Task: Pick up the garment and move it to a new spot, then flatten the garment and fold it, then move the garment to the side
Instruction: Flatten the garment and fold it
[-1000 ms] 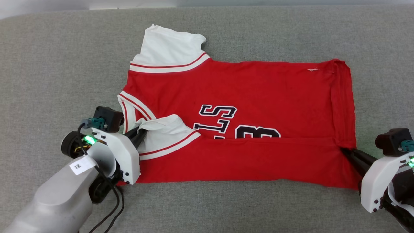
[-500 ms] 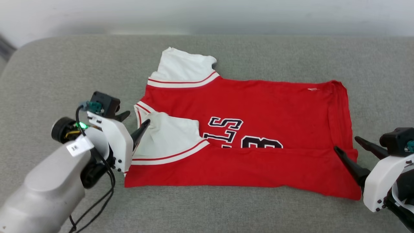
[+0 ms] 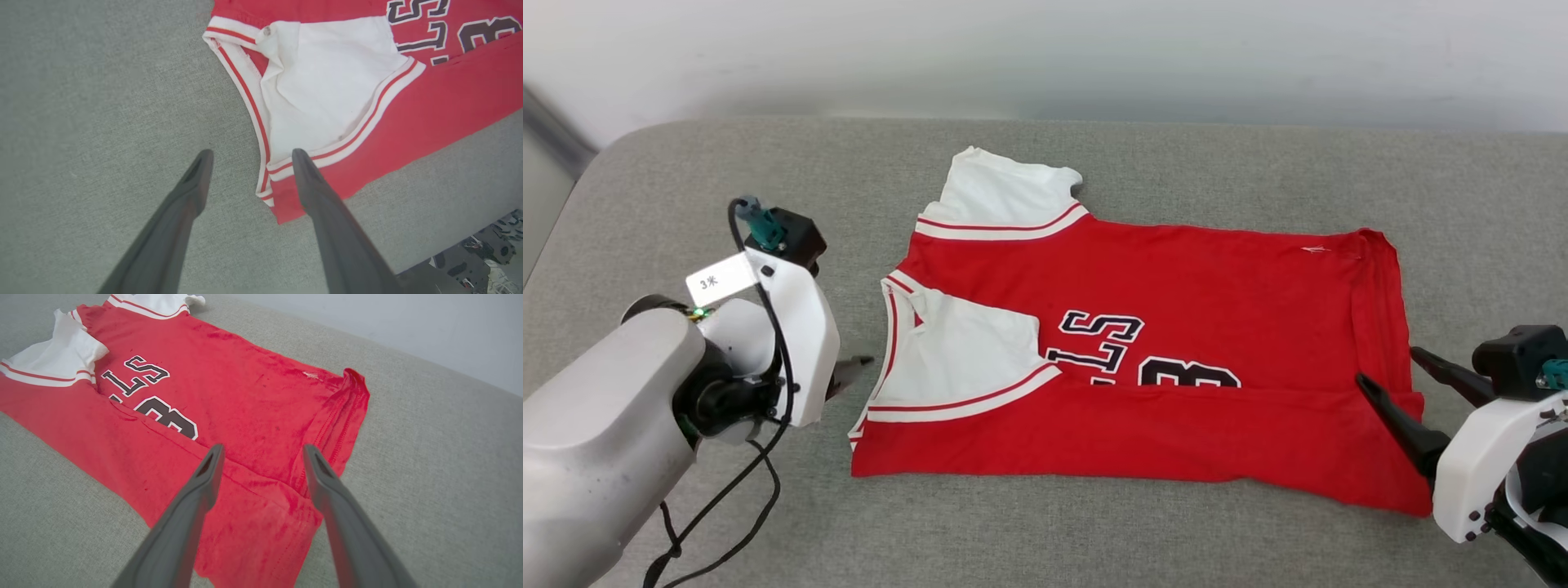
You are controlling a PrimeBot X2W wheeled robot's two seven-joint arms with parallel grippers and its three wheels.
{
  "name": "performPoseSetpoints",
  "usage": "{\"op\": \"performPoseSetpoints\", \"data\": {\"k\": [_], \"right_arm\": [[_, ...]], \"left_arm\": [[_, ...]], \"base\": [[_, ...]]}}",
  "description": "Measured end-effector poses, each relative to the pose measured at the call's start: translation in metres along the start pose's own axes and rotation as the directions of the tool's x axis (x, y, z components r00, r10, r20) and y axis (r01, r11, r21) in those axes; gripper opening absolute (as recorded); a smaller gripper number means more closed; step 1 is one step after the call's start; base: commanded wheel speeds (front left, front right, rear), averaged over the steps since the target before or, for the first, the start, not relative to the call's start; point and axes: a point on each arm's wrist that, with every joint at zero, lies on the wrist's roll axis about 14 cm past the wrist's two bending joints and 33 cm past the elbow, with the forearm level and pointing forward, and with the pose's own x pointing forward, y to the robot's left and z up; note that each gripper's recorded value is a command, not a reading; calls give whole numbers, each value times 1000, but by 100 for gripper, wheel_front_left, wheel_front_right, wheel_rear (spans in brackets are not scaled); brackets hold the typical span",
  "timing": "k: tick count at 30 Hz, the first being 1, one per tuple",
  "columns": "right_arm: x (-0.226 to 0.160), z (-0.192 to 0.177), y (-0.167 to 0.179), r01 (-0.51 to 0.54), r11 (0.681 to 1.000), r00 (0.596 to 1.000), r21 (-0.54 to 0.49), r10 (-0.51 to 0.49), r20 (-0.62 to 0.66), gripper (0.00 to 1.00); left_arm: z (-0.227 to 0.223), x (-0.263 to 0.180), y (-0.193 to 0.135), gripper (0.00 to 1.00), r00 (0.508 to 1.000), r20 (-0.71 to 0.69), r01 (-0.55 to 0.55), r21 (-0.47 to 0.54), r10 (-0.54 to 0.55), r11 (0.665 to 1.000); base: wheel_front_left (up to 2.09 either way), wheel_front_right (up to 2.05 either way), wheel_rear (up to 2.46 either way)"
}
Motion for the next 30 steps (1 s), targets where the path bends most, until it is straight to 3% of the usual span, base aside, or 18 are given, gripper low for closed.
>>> {"op": "performPoseSetpoints", "data": {"k": [10, 17, 19, 23, 26, 30], "right_arm": [[0, -15, -3, 16, 999, 998, 35, -14, -54, 100], [1, -20, -8, 27, 999, 997, 43, -24, -67, 100], [0, -16, -10, 31, 999, 997, 35, -29, -65, 100], [-2, -5, -16, 36, 999, 997, 5, -36, -66, 100], [-7, 10, -32, 63, 994, 994, -87, -71, -83, 100], [-16, -2, -36, 37, 987, 963, -156, -77, -259, 100]], "left_arm": [[-66, 27, -20, 100, 952, -295, 62, -93, -87, 994], [-94, 41, -18, 100, 927, -360, 52, -151, -104, 987], [-95, 42, -20, 0, 927, -357, 59, -158, -112, 986], [-92, 41, -21, 0, 940, -322, 68, -154, -115, 986], [-89, 38, -23, 0, 951, -288, 77, -131, -112, 988], [-81, 31, -25, 0, 965, -241, 85, -91, -105, 992]], "base": [[0, 0, 0], [0, 0, 0], [0, 0, 0], [0, 0, 0], [0, 0, 0], [0, 0, 0]]}}
